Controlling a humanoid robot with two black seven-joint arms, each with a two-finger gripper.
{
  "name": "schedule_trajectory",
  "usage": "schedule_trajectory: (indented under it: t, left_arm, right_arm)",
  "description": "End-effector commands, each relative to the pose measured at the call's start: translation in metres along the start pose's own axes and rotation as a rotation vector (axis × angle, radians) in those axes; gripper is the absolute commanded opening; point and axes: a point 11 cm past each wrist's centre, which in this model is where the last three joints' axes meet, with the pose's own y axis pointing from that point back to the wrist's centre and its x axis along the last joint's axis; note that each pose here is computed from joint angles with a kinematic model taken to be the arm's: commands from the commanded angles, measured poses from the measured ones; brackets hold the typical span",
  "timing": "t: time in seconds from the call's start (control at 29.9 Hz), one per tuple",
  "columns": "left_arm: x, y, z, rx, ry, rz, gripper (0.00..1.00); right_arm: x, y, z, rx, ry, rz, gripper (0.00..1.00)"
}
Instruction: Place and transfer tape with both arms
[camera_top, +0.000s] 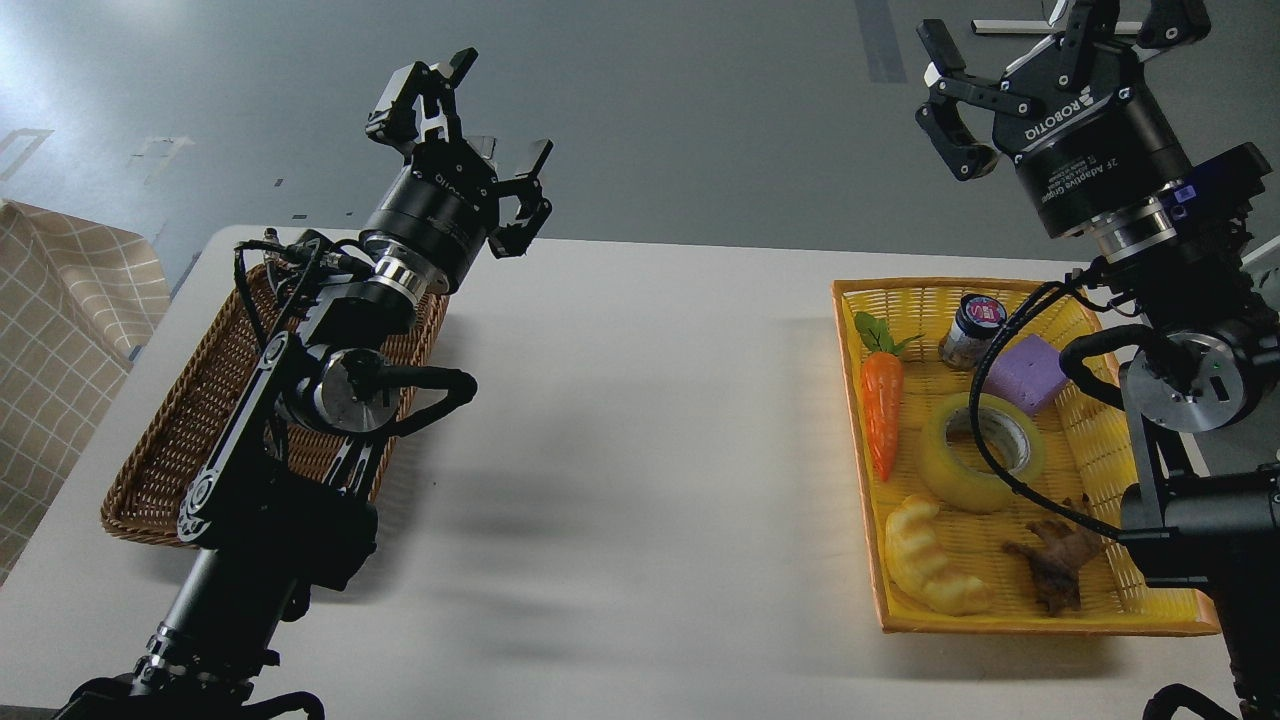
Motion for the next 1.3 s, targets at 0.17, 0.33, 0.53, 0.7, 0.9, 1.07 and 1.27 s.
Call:
schedule_trajectory:
  t: [0.17,0.33,0.53,0.7,0.9,1.07,1.27]
  left_arm:
    - [-0.01,0.002,0.008,-0.075,0.001,-0.1,0.98]
    - [-0.009,0.003,0.011,-0.11,0.003,-0.097,0.98]
    - [-0.006,0.007,0.009,-0.105,-0.004,-0.083,0.98]
    - [-0.005,0.007,0.009,-0.107,-0.004,-0.08,0.98]
    - [-0.005,0.008,0.007,-0.103,-0.003,-0.077,0.98]
    - [-0.003,0.01,0.004,-0.098,-0.001,-0.071,0.98]
    - [-0.003,0.01,0.005,-0.098,-0.002,-0.074,0.98]
  right_arm:
    - [-0.005,0.008,-0.016,0.049,0.033,-0.159,1.0]
    - [-0.001,0.02,-0.01,0.084,-0.006,-0.117,1.0]
    - [0.004,0.036,-0.016,0.058,0.042,-0.111,1.0]
    - [0.013,0.039,-0.009,-0.053,0.254,-0.097,0.98]
    - [0.031,0.042,-0.002,-0.212,0.59,-0.046,0.99]
    - [0.068,0.064,-0.004,-0.421,0.822,0.013,0.99]
    - [0.085,0.087,0.005,-0.63,1.065,-0.029,1.0]
